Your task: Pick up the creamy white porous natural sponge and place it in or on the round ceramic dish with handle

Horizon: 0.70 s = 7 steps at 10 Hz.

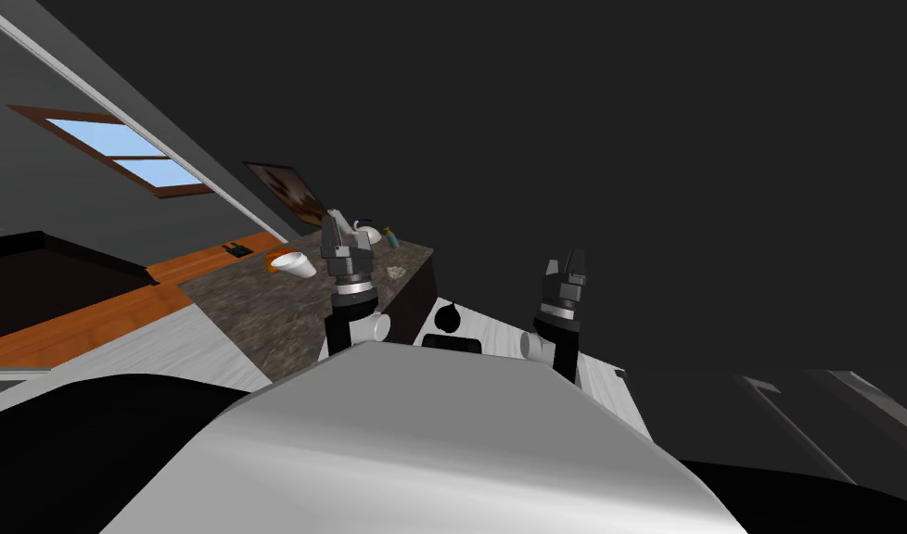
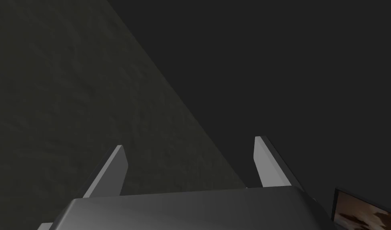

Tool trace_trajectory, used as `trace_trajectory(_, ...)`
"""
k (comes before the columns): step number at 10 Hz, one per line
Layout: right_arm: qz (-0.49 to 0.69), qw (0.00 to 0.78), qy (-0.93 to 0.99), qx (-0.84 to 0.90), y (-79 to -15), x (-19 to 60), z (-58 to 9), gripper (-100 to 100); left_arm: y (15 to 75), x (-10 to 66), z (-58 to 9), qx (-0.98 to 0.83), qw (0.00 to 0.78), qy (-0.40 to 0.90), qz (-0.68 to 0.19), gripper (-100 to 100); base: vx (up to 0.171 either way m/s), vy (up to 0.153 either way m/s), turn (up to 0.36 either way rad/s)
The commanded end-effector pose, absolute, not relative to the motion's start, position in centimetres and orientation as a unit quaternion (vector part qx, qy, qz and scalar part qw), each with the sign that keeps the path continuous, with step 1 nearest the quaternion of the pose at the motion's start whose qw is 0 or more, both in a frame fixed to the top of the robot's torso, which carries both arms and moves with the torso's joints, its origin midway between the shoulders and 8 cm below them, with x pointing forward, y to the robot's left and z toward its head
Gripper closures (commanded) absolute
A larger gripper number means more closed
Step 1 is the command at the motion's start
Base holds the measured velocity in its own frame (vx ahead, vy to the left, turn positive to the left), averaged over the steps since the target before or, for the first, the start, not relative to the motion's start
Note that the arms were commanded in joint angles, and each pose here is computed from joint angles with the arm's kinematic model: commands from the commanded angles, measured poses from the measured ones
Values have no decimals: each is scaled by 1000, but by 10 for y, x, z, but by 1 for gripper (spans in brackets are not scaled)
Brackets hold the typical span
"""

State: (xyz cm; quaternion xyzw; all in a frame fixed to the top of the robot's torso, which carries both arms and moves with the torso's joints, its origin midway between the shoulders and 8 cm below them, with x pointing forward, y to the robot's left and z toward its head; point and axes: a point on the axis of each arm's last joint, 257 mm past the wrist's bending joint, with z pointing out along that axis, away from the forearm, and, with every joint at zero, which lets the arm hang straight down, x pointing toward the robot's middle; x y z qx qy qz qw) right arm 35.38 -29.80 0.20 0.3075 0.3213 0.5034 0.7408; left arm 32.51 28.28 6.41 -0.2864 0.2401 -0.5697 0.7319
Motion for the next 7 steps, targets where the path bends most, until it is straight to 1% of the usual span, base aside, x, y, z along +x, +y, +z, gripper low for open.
trace_trajectory(1,503,741,321,307,-298,354,2,0,277,331,60,-278,726,259,-574,-100,3,-6,37)
trace_trajectory(4,503,741,321,307,-298,354,2,0,267,352,43,-274,704,298,-583,-100,10,-22,70)
trace_trajectory(7,503,741,321,308,-298,354,2,0,261,382,17,-290,674,332,-593,-100,21,-47,111)
